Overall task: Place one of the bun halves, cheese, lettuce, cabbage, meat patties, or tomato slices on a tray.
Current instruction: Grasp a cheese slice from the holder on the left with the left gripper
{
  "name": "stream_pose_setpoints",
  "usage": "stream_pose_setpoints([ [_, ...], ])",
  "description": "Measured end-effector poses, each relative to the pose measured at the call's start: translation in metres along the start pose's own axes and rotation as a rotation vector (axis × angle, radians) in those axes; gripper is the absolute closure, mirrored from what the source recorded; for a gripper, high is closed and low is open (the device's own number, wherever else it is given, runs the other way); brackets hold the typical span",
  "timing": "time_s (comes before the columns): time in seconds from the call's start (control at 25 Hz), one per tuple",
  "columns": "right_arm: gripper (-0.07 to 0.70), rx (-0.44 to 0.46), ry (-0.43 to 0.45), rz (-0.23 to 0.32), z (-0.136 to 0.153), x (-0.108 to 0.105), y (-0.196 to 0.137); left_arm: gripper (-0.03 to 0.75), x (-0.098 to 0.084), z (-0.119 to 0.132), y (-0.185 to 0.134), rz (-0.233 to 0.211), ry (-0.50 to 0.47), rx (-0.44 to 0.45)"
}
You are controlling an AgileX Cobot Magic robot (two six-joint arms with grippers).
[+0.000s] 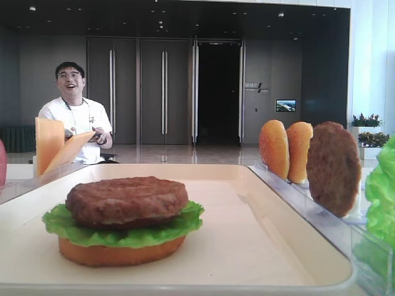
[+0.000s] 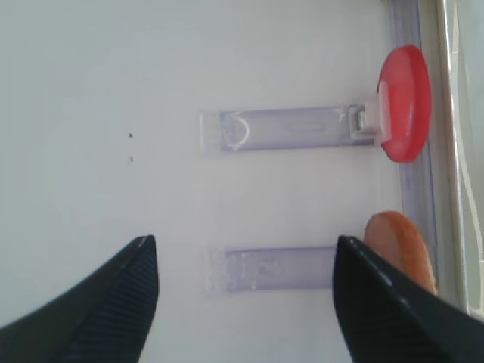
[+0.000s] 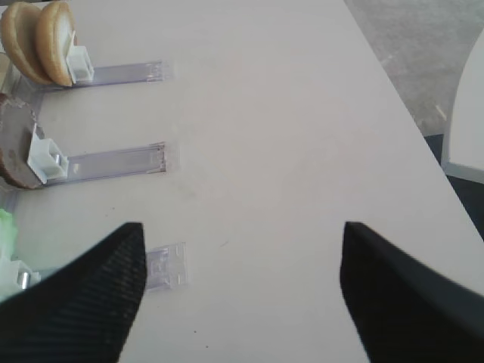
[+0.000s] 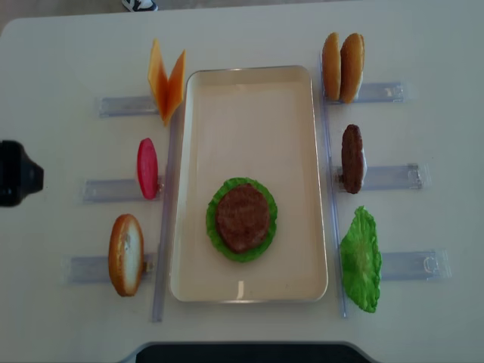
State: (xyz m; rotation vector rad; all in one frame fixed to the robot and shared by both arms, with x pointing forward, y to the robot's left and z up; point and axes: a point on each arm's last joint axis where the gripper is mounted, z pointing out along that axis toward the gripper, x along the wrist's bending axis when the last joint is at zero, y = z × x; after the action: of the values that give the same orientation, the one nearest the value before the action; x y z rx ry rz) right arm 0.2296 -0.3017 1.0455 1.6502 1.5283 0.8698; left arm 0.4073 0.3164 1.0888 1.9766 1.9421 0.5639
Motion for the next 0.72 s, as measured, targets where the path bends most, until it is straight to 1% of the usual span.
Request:
stream_pose_setpoints([
  [0.28, 0.094, 0.0, 0.0, 0.0, 0.0, 0.0, 0.0, 0.168, 0.007, 0.031, 0.065, -0.005, 0.0, 0.063],
  [0.4, 0.094, 0.0, 0.0, 0.0, 0.0, 0.0, 0.0, 0.168, 0.009, 0.048, 0.09, -0.031, 0.0, 0.082],
  [0.56, 0.094, 0.0, 0.0, 0.0, 0.0, 0.0, 0.0, 0.168, 0.012, 0.074, 0.121, -0.043, -0.001, 0.116],
  [0.68, 0.094, 0.0, 0.0, 0.0, 0.0, 0.0, 0.0, 0.168, 0.014, 0.092, 0.138, -0.051, -0.005, 0.166],
  [0.72, 0.094, 0.0, 0.0, 0.0, 0.0, 0.0, 0.0, 0.168, 0.014, 0.099, 0.142, -0.06, -0.005, 0.185],
])
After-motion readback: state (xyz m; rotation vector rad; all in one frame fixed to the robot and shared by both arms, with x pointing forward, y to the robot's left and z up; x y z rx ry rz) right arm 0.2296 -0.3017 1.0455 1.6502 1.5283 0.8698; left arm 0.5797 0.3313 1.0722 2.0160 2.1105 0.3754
